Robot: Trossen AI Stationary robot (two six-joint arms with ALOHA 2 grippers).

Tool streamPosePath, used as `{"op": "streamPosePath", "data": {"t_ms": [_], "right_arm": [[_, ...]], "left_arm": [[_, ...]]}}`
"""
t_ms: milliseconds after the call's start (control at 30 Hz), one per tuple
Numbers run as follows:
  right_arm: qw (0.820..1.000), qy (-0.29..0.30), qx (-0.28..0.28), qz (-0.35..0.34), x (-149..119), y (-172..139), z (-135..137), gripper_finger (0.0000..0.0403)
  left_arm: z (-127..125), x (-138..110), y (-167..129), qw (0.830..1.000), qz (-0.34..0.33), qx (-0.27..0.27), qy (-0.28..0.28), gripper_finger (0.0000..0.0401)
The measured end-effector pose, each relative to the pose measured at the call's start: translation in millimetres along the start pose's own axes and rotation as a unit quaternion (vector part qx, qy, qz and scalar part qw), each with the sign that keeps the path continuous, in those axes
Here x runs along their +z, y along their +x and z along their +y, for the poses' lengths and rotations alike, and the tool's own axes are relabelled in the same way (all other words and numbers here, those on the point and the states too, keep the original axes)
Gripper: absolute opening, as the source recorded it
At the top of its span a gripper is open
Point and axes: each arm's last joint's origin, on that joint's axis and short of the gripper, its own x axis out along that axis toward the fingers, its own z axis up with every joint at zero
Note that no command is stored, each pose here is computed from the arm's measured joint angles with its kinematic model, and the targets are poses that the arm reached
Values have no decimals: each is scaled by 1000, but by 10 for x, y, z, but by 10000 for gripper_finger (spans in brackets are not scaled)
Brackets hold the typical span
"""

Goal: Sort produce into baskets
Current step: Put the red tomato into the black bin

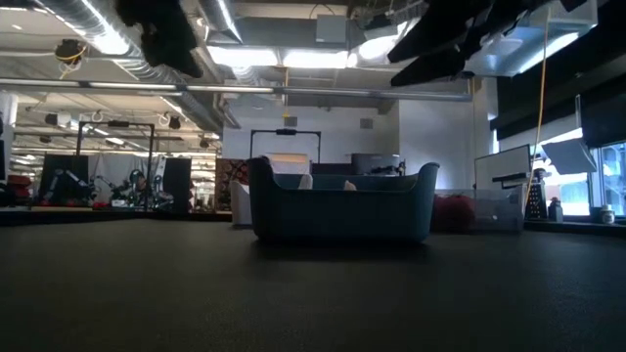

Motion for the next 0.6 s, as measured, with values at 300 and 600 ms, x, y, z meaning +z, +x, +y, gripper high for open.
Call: {"op": "streamPosePath", "data": {"t_ms": [300, 600], "right_arm": [[1000, 1, 0, -3, 9, -25, -8, 376], [1000, -6, 0, -2, 8, -25, -8, 376]], "left_arm": [[-344, -247, -101, 999, 29, -32, 9, 257], [-524, -506, -187, 997, 71, -43, 0, 257]]}}
